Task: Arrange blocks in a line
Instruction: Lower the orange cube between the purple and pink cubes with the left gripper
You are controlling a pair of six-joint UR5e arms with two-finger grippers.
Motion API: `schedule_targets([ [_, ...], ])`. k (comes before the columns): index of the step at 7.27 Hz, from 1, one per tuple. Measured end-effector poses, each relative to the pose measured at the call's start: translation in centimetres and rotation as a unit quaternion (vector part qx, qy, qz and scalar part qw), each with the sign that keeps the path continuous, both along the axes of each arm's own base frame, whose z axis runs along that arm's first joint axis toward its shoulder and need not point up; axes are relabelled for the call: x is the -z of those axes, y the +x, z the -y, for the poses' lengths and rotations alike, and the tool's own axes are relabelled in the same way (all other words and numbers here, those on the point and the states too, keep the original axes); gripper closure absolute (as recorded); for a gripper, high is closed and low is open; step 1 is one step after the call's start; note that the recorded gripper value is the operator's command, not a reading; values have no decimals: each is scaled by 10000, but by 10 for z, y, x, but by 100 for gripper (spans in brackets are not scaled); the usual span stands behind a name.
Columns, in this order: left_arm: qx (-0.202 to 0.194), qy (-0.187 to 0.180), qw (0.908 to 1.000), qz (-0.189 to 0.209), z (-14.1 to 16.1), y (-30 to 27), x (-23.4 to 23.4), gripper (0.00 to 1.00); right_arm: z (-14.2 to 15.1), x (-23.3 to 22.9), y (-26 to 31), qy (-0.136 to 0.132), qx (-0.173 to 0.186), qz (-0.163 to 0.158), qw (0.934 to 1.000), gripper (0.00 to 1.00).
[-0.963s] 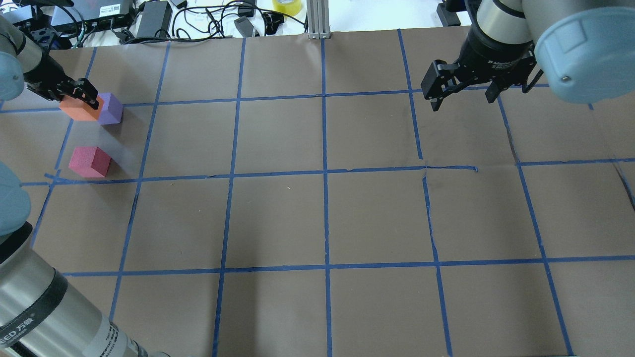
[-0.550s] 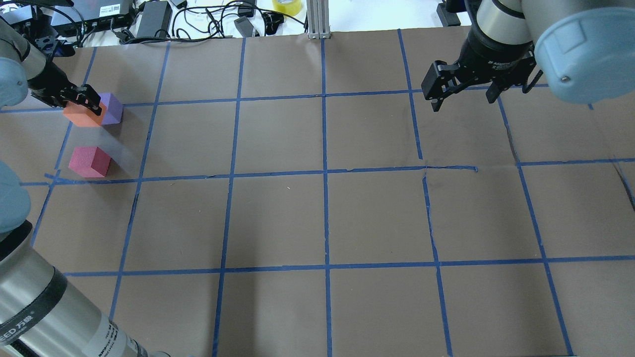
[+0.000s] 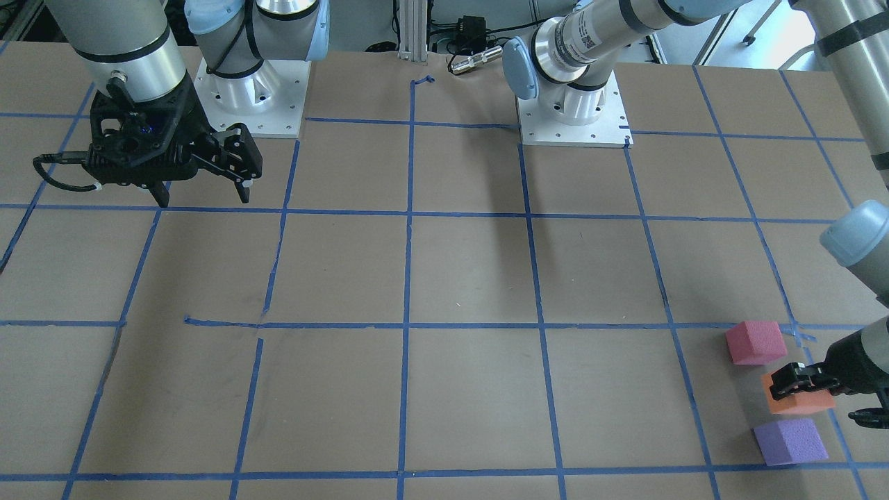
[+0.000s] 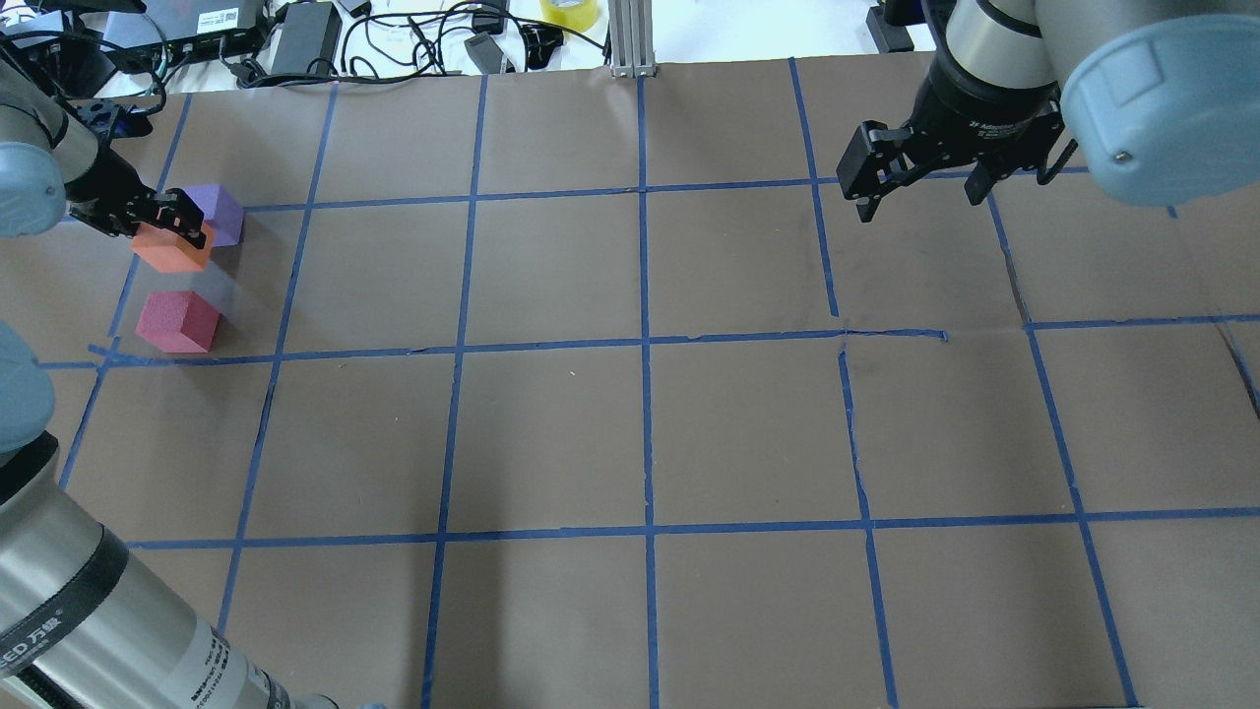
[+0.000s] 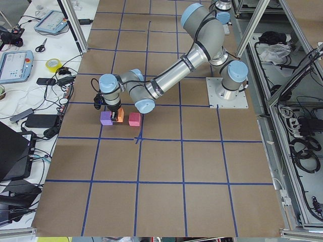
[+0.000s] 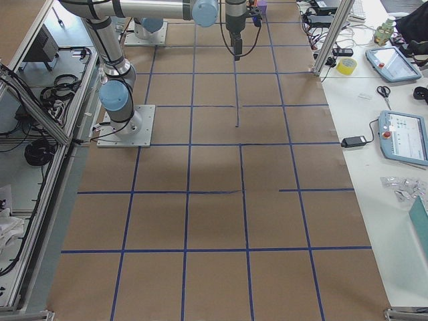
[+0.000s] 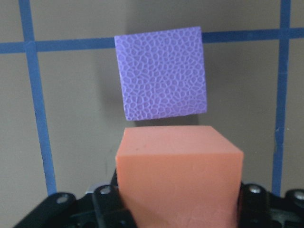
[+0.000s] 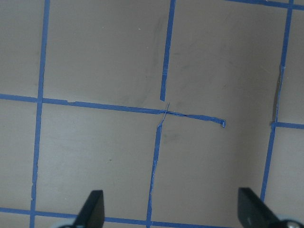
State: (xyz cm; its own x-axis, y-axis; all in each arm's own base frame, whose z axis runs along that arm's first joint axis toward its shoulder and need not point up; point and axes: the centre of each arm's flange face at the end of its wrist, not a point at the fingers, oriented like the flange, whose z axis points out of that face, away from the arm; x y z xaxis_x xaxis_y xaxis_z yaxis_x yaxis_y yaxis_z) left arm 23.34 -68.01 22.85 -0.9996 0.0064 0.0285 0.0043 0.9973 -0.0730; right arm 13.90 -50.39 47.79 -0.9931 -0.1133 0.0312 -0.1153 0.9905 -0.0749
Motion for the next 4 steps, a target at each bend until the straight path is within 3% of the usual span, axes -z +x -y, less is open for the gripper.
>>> schedule_targets([
  [4, 49, -99, 9999, -39, -7, -2, 15, 100, 0, 0, 0, -3, 12, 3, 10000, 0],
])
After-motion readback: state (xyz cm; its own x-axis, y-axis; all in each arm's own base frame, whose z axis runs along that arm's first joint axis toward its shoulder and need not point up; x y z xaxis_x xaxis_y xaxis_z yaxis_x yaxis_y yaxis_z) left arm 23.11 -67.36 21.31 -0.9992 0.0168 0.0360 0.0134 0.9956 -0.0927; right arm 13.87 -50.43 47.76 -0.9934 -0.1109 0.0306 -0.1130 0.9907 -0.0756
